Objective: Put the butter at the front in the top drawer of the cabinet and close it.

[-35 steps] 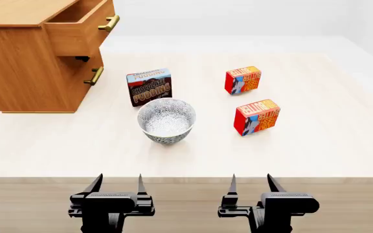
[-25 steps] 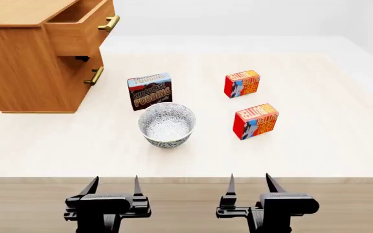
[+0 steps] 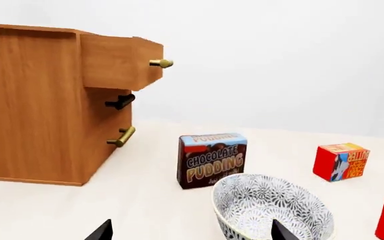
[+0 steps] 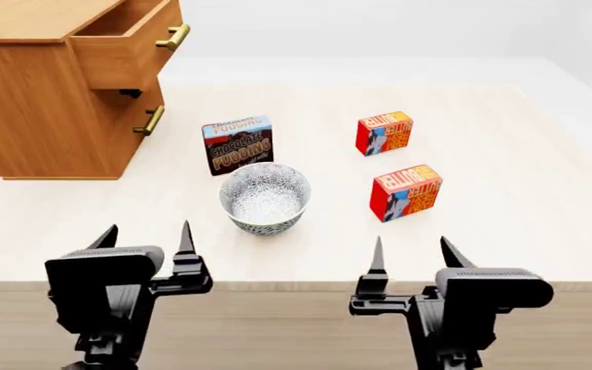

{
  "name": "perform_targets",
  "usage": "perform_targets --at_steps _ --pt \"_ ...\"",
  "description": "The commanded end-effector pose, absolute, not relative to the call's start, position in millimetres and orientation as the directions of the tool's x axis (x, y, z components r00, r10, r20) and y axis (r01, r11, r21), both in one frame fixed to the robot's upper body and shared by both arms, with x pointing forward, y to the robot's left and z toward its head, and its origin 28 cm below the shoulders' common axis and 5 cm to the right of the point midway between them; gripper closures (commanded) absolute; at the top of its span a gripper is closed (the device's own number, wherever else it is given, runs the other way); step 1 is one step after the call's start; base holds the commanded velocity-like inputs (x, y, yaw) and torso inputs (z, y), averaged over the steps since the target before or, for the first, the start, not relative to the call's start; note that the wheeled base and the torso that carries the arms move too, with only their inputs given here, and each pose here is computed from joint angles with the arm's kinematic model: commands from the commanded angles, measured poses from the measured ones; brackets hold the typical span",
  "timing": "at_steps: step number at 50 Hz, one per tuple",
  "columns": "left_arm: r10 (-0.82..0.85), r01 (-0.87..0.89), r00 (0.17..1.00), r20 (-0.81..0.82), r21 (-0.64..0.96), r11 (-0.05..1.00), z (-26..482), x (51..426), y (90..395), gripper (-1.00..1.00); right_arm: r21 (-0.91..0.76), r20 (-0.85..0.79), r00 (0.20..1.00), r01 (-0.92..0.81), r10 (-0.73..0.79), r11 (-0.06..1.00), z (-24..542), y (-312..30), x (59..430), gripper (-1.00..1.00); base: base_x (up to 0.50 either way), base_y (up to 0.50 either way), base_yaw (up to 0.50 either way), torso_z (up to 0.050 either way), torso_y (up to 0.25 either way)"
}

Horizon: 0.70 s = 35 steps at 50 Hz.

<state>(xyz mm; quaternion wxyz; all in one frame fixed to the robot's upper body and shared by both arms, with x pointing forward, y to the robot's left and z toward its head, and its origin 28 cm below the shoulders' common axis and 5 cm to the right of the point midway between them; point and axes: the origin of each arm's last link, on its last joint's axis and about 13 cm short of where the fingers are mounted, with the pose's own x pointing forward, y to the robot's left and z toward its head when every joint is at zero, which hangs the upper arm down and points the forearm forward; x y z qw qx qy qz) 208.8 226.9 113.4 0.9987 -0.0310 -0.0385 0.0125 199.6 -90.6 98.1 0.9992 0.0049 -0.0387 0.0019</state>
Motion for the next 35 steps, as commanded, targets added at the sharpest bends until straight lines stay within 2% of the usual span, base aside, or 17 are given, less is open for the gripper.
perform_targets --at_steps 1,12,35 --pt "0.041 -0.039 0.989 0.141 -0.013 0.999 165.5 207.4 233.6 -1.0 -0.008 0.118 0.99 -0.074 0.074 0.997 142.0 -91.1 199.9 -1.0 0.0 0.0 0.0 0.0 0.0" --pt "0.039 -0.046 0.993 0.113 0.067 0.997 169.7 211.0 232.0 -1.0 0.098 0.14 0.983 -0.134 0.12 0.986 142.2 -92.2 203.0 -1.0 0.06 0.0 0.0 0.0 0.0" --pt "-0.017 0.005 0.993 0.115 0.103 0.995 173.6 217.3 226.6 -1.0 0.128 0.169 0.976 -0.16 0.138 0.979 147.0 -91.7 201.7 -1.0 0.36 0.0 0.0 0.0 0.0"
